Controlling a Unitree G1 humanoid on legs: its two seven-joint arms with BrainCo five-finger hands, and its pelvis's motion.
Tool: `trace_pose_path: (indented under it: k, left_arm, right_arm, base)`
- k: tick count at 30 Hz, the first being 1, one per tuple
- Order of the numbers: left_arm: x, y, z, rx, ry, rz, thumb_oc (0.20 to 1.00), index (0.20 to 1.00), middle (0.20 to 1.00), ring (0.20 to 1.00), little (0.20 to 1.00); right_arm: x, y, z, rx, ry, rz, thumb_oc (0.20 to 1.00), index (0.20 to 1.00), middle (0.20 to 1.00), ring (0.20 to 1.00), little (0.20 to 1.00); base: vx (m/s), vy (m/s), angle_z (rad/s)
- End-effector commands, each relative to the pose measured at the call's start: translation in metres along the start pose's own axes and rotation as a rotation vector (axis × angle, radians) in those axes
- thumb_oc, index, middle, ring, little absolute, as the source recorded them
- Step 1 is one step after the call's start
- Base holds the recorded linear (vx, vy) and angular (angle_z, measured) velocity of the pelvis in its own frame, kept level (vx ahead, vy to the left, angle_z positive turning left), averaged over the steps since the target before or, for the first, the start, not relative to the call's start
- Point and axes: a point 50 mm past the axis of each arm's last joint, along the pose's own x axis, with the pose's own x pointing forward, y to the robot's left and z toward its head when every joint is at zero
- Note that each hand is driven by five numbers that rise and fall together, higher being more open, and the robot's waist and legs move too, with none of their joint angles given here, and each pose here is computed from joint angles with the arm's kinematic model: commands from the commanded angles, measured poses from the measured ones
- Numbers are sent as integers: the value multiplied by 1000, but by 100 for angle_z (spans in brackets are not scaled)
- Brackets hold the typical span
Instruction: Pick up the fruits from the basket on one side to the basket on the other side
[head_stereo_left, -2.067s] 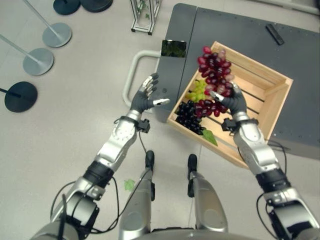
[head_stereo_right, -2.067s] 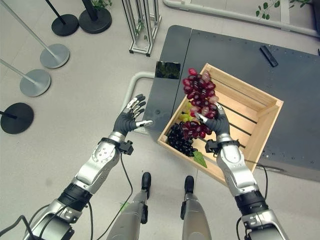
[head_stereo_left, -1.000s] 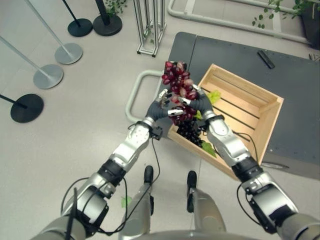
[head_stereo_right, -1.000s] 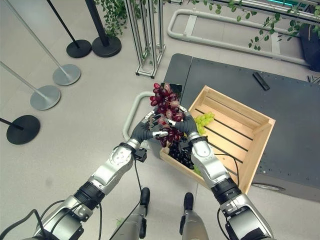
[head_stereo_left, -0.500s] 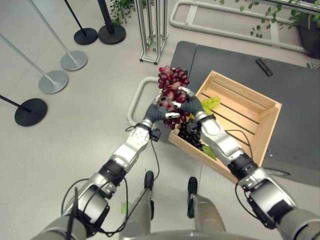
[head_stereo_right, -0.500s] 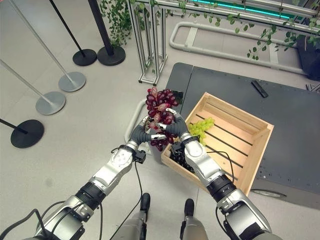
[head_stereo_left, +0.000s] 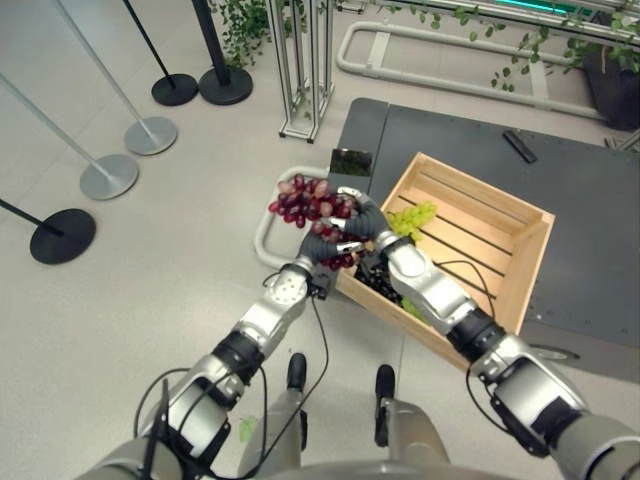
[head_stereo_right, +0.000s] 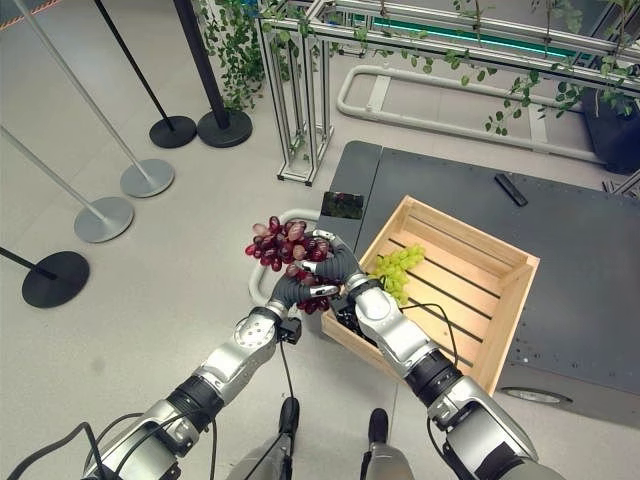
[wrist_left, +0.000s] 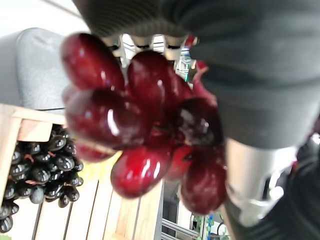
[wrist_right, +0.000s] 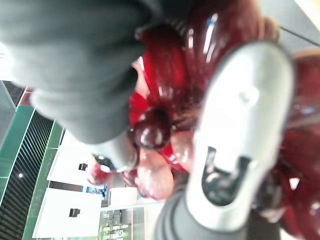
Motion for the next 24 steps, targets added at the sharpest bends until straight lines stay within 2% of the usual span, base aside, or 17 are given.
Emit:
trace_pose_path:
  k: [1, 3, 8, 14, 24]
  left_arm:
    - [6, -25, 32, -27, -150, -69, 1000, 1000, 1000, 1000, 1000]
    - [2, -16, 34, -41, -168, -44, 1000, 1000, 1000, 1000, 1000]
    - [0, -11, 39, -81, -196, -19, 1000, 1000, 1000, 1000, 1000]
    - [7, -19, 57, -34, -264, 2, 1000, 1000, 1000, 1000, 1000]
    - [11, -33, 79, 2, -364, 17, 1000, 1000, 1000, 1000, 1000]
  right_arm:
    - [12, 28, 78, 139, -342, 84, 200, 200, 200, 200, 200]
    - [8, 12, 74, 167, -342, 18, 200, 200, 200, 200, 200]
    - [7, 3, 72, 180, -341, -17, 200, 200, 200, 200, 200]
    - [5, 25, 61, 263, -308, 34, 200, 200, 200, 200, 200]
    - [5, 47, 62, 263, -304, 90, 200, 200, 200, 200, 200]
  base:
    - [0, 0, 0]
    - [0, 0, 0]
    - [0, 0, 0]
    - [0, 0, 0]
    - [1, 0, -1]
